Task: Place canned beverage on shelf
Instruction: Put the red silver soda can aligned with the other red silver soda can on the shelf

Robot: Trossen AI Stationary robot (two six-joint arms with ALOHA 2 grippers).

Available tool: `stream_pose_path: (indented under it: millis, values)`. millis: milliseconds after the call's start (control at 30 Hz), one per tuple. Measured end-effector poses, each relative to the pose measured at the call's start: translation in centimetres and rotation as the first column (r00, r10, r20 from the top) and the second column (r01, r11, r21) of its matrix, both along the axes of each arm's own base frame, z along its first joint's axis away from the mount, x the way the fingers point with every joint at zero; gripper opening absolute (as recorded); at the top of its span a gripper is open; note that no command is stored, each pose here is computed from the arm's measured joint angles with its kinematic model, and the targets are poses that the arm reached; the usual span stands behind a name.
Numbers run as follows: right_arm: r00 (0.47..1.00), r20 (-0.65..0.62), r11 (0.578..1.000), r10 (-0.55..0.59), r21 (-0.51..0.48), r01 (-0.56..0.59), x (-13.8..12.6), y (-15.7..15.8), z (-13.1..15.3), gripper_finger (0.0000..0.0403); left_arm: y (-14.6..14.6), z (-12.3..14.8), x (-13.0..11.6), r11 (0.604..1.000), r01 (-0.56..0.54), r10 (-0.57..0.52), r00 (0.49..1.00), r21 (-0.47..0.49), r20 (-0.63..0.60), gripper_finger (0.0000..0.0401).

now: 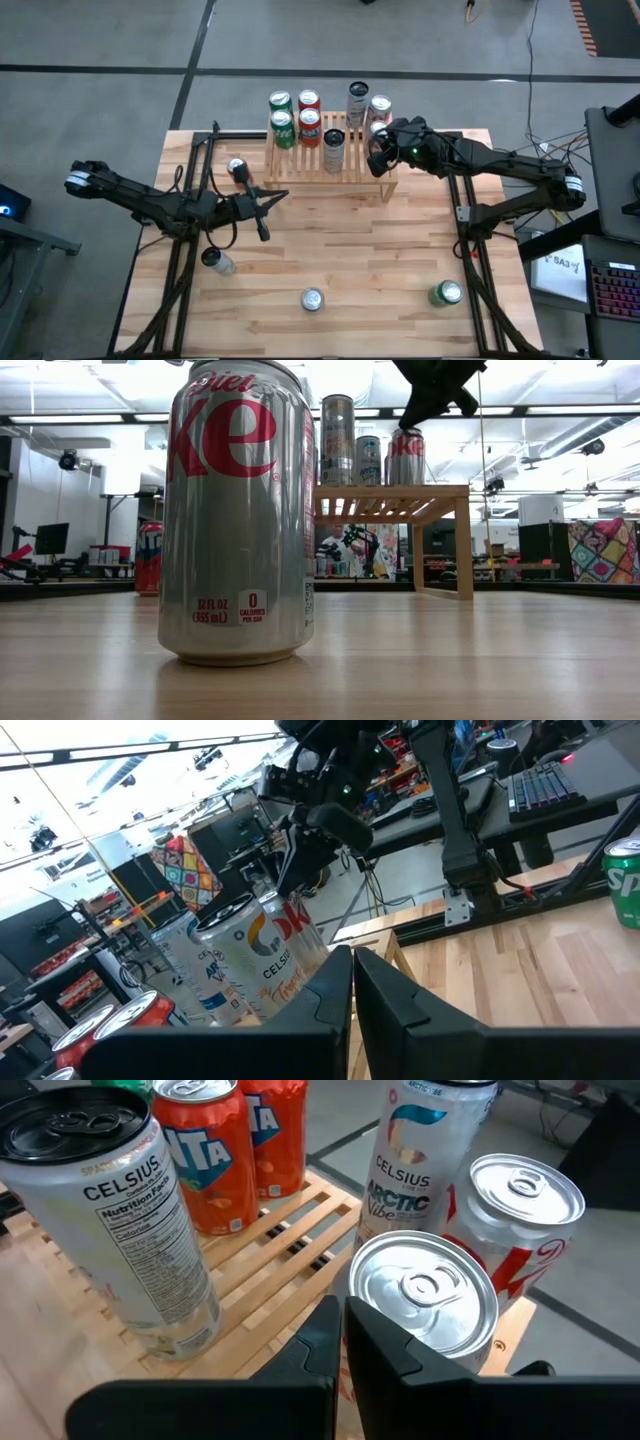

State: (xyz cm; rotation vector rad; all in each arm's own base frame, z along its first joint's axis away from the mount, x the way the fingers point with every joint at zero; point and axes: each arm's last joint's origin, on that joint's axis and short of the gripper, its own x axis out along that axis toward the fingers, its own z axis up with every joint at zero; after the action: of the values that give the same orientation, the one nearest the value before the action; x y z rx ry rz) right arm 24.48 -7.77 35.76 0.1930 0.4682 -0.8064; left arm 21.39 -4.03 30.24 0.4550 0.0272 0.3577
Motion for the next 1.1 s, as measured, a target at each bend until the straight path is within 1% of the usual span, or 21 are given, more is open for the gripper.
stream_pose_path:
  millis: [267, 433, 667, 800, 1000, 1100]
  values:
    - [1.0, 0.006, 1.0, 0.013, 0.002, -0.013, 0.24, 0.31, -0.04, 0.0011, 0.0, -0.01, 0.0, 1.0, 0.0, 0.0, 1.0, 0.0, -0.001, 0.0]
    - [1.0, -0.017, 1.0, 0.017, -0.004, -0.017, 0.21, 0.28, -0.26, 0.0011, 0.0, -0.01, 0.0, 1.0, 0.0, 0.0, 1.0, 0.0, -0.002, 0.0]
    - [0.994, -0.087, 0.995, 0.064, -0.068, -0.07, 0.22, 0.28, -0.2, 0.0011, -0.01, -0.07, 0.0, 1.0, 0.0, 0.0, 1.0, 0.002, -0.007, 0.0]
    - [0.992, -0.106, 0.993, 0.069, -0.083, -0.078, 0.15, 0.08, -0.21, 0.0011, -0.01, -0.07, 0.0, 1.0, 0.0, 0.0, 1.0, 0.002, -0.007, 0.0]
    - [0.993, -0.106, 0.994, 0.057, -0.084, -0.066, 0.05, -0.21, -0.18, 0.0011, -0.01, -0.11, 0.01, 1.0, 0.001, -0.001, 1.0, 0.003, -0.011, 0.0]
    - [0.995, -0.079, 0.996, 0.053, -0.065, -0.058, 0.11, -0.17, -0.14, 0.0011, -0.01, -0.14, 0.01, 1.0, 0.001, -0.001, 1.0, 0.001, -0.014, 0.0]
